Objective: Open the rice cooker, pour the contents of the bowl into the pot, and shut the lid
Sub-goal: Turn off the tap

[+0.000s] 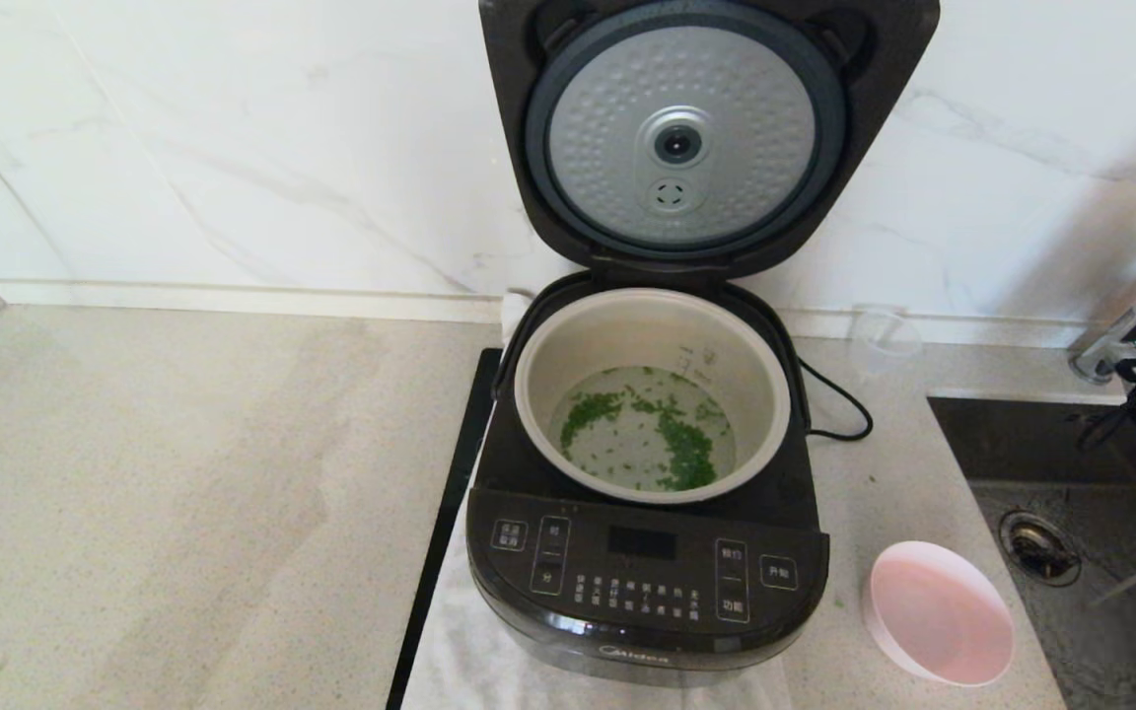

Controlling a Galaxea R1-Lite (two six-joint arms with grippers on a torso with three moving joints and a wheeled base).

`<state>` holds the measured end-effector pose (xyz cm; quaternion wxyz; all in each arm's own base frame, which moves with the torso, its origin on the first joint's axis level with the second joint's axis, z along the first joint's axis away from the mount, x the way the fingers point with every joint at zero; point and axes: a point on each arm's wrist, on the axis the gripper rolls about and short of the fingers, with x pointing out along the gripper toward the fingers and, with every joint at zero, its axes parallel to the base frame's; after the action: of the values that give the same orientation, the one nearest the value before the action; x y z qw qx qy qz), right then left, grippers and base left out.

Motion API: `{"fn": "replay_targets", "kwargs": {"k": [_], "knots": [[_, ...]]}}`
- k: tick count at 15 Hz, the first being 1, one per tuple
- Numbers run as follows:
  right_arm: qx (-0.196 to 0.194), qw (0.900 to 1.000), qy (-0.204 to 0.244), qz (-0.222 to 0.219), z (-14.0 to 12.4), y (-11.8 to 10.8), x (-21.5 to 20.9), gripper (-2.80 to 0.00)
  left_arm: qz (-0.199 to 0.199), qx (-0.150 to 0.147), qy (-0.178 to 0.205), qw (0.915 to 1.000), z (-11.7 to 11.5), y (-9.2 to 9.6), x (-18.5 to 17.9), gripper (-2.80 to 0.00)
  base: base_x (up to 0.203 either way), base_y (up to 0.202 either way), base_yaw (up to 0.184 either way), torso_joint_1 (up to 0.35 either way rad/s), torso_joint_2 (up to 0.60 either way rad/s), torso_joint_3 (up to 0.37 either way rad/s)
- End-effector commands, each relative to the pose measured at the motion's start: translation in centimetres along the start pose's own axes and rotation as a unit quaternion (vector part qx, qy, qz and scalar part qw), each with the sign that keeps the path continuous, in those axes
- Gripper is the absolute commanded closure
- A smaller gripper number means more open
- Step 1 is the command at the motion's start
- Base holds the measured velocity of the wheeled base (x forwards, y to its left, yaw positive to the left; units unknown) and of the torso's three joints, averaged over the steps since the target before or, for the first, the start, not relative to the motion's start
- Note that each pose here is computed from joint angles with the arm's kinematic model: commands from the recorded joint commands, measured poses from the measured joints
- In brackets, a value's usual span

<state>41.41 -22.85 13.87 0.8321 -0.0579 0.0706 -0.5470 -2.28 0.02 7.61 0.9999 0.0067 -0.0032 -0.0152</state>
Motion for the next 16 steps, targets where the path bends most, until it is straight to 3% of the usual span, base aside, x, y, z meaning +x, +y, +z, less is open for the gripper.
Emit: {"fn": "replay_targets", "kwargs": {"k": [1,9,16], "knots": [[-0.001,1.0,-0.012,0.003,0.4,0.8,0.1,0.0,0.0,0.0,0.0,1.0,0.0,0.0,0.0,0.0,0.0,0.0,0.0,0.0,0.0,0.0],[0.011,1.0,-0.029,-0.003,1.2,2.3,0.1,0.0,0.0,0.0,0.0,1.0,0.0,0.0,0.0,0.0,0.0,0.0,0.0,0.0,0.0,0.0],[0.009,0.999,-0.027,0.033,4.8,-1.6,-6.7,0.0,0.0,0.0,0.0,1.0,0.0,0.0,0.0,0.0,0.0,0.0,0.0,0.0,0.0,0.0]]}}
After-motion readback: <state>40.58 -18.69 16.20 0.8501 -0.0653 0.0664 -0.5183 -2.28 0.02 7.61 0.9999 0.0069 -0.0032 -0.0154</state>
